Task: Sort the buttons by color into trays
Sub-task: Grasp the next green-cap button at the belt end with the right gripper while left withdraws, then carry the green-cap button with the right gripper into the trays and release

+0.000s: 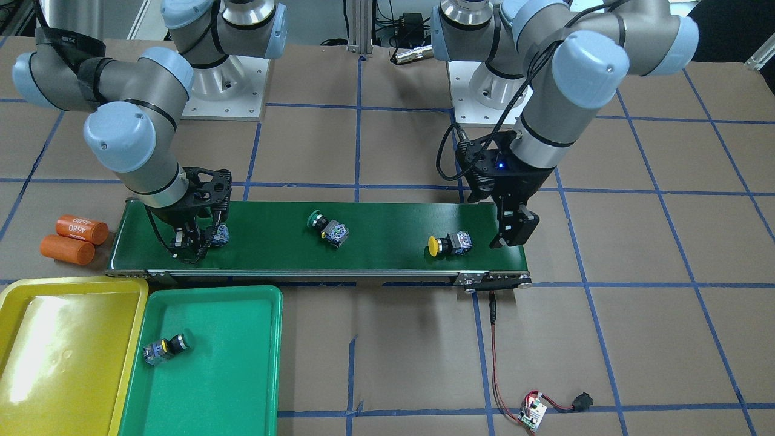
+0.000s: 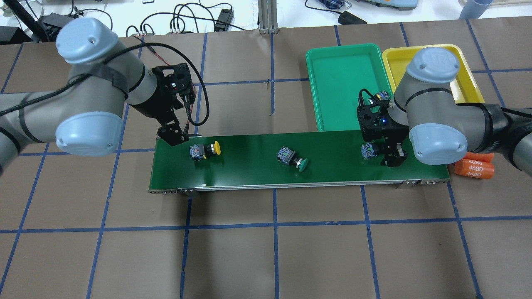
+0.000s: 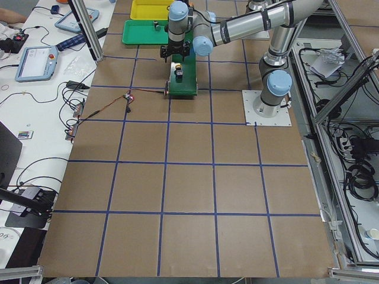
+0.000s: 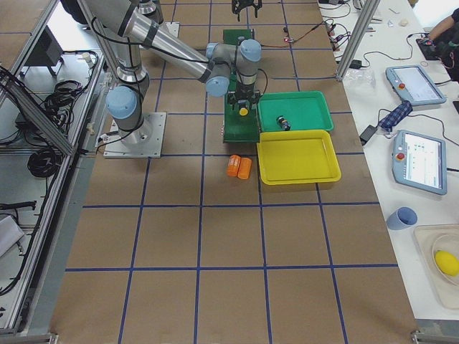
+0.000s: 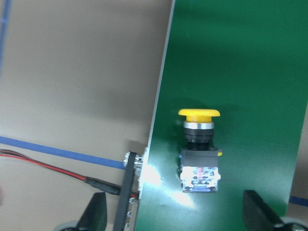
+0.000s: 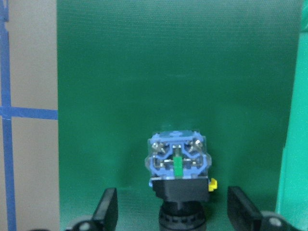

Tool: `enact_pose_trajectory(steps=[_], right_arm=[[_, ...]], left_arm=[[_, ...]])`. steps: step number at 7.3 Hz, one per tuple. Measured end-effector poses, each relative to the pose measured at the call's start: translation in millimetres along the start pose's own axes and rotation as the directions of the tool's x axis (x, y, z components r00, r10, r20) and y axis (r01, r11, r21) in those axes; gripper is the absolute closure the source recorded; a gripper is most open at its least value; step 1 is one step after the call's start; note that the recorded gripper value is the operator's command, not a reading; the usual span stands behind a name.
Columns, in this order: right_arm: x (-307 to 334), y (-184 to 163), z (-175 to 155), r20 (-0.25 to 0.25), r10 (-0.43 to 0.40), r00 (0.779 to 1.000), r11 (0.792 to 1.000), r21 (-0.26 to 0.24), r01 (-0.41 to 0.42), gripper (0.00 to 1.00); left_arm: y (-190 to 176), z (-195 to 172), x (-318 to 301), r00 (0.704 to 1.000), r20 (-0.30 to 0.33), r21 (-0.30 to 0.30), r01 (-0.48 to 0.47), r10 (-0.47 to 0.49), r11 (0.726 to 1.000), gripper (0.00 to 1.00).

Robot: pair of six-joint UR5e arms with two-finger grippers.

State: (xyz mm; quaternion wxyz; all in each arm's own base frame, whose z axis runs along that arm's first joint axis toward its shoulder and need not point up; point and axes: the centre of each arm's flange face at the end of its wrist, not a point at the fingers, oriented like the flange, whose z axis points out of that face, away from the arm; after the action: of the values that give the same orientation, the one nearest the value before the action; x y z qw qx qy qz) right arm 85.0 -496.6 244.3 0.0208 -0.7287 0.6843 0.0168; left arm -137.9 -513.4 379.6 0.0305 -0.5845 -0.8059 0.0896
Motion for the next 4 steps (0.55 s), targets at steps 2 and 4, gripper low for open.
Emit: enact_pose_trajectory(steps=[2, 4], right_arm=[[2.1, 2.2, -1.0, -0.008, -0.002, 1.000, 1.000, -0.021, 0.002, 1.00], [14.3, 5.8, -11.8, -0.047, -0.001, 0.999, 0.999, -0.036, -0.001, 1.00]], left_arm=[[-10.3, -61.7, -17.4, 0.977, 0.029, 0.014, 0.209, -0.209, 0.978, 0.00], [-6.4, -91.0, -12.8, 0.911, -0.011, -0.052, 0.412, -0.413, 0.910, 0.00]])
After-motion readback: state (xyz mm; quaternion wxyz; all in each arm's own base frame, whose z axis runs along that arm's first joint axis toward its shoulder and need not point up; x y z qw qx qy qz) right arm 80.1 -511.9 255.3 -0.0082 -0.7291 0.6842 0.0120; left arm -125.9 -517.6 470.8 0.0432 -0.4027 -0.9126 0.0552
